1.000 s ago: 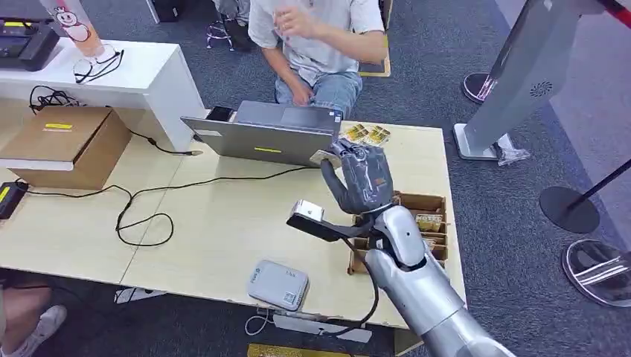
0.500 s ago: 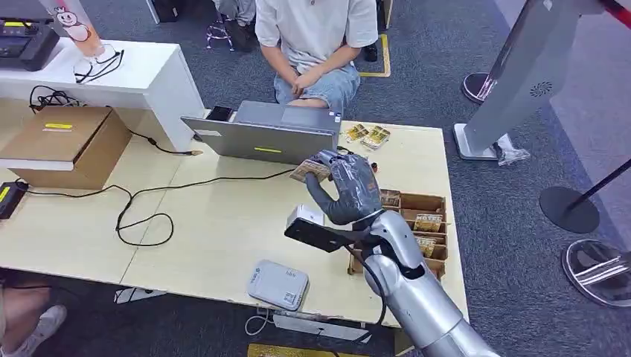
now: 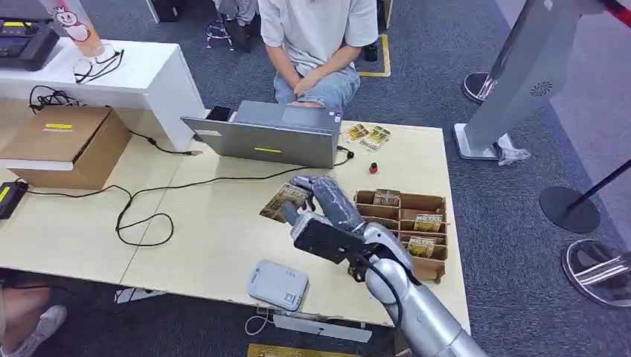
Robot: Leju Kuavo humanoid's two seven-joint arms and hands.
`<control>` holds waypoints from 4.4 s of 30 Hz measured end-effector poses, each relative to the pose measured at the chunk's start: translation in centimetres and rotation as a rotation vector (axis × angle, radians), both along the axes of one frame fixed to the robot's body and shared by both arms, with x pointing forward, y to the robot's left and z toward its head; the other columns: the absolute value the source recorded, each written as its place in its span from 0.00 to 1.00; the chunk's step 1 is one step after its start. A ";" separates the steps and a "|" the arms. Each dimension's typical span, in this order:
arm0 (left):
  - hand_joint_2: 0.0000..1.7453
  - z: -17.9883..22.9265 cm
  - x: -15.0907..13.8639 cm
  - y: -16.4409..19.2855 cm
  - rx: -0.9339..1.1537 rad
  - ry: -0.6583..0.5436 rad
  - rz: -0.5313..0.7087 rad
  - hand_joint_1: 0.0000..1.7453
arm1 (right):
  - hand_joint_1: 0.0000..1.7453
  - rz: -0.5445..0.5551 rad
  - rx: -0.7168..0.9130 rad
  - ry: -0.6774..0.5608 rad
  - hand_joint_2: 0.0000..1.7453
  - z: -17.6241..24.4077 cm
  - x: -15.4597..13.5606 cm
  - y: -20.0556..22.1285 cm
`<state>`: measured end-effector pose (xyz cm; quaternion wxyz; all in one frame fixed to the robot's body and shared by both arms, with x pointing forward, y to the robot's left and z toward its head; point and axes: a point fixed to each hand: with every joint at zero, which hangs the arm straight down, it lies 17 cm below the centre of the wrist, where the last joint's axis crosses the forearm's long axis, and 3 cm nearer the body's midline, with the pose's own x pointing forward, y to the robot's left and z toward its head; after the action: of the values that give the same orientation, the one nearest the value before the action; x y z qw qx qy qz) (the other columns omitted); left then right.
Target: Pass the card to the sensor for recognition and then transmit it.
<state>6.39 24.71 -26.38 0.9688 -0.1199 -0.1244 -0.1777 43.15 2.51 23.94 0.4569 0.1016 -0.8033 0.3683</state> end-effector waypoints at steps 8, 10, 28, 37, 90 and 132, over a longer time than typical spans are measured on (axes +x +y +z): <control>0.00 0.0 0.0 0.2 0.000 -0.004 -0.009 0.00 | 1.00 0.168 0.043 0.149 1.00 -2.0 -2.8 1.4; 0.00 0.0 0.1 0.2 -0.001 -0.008 -0.009 0.00 | 1.00 0.197 0.051 0.176 1.00 -2.5 -3.3 1.5; 0.00 0.0 0.1 0.1 -0.002 -0.014 -0.006 0.00 | 1.00 0.278 0.036 0.266 1.00 -5.8 -6.3 2.9; 0.00 0.0 0.0 0.0 -0.005 -0.012 -0.006 0.00 | 1.00 0.274 0.022 0.287 1.00 -7.0 -6.5 2.8; 0.00 0.0 0.7 -0.4 -0.001 0.009 -0.005 0.00 | 1.00 0.064 -0.210 0.302 1.00 -14.9 -4.8 1.2; 0.00 0.1 0.8 -0.6 -0.010 0.011 0.011 0.00 | 1.00 0.007 -0.399 0.170 1.00 -16.4 -5.2 2.4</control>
<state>7.17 24.10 -26.28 0.9699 -0.1250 -0.1203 -0.1710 37.95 4.95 7.51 0.5327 0.0426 -0.6727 0.5118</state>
